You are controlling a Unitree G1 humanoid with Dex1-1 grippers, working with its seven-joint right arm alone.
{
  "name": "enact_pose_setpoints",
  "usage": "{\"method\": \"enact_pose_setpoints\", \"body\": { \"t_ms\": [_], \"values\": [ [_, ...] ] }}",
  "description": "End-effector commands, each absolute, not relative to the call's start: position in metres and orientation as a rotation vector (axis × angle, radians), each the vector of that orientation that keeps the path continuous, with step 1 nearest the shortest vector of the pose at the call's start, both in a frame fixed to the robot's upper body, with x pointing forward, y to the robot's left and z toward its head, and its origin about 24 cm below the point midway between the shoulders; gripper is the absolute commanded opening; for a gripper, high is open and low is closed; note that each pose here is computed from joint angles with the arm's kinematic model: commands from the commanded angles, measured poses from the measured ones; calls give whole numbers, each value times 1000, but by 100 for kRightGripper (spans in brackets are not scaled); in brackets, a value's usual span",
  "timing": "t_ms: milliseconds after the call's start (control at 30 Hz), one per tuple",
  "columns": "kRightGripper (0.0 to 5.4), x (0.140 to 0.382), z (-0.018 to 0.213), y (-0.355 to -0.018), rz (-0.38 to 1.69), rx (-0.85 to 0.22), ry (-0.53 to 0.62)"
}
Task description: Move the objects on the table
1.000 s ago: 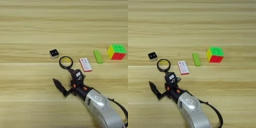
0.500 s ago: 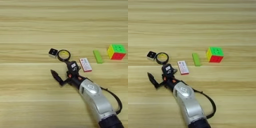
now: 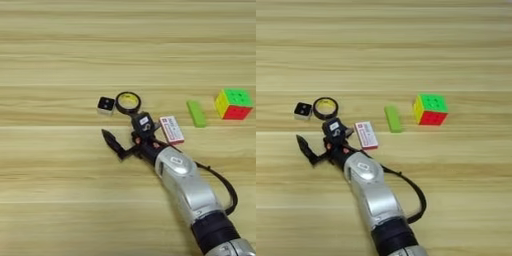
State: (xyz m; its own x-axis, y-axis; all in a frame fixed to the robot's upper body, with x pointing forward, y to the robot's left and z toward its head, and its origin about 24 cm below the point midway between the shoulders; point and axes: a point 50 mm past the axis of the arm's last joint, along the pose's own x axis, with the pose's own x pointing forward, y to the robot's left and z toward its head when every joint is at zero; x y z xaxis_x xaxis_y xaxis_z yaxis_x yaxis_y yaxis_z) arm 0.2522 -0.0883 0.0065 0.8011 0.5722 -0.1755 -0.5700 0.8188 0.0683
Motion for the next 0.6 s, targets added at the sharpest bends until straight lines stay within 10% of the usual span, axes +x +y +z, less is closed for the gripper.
{"method": "enact_pose_setpoints", "body": {
  "t_ms": [33, 600],
  "values": [
    [536, 253, 47, -95, 578, -17, 12],
    [536, 205, 85, -149, 419, -68, -45]
  ]
}}
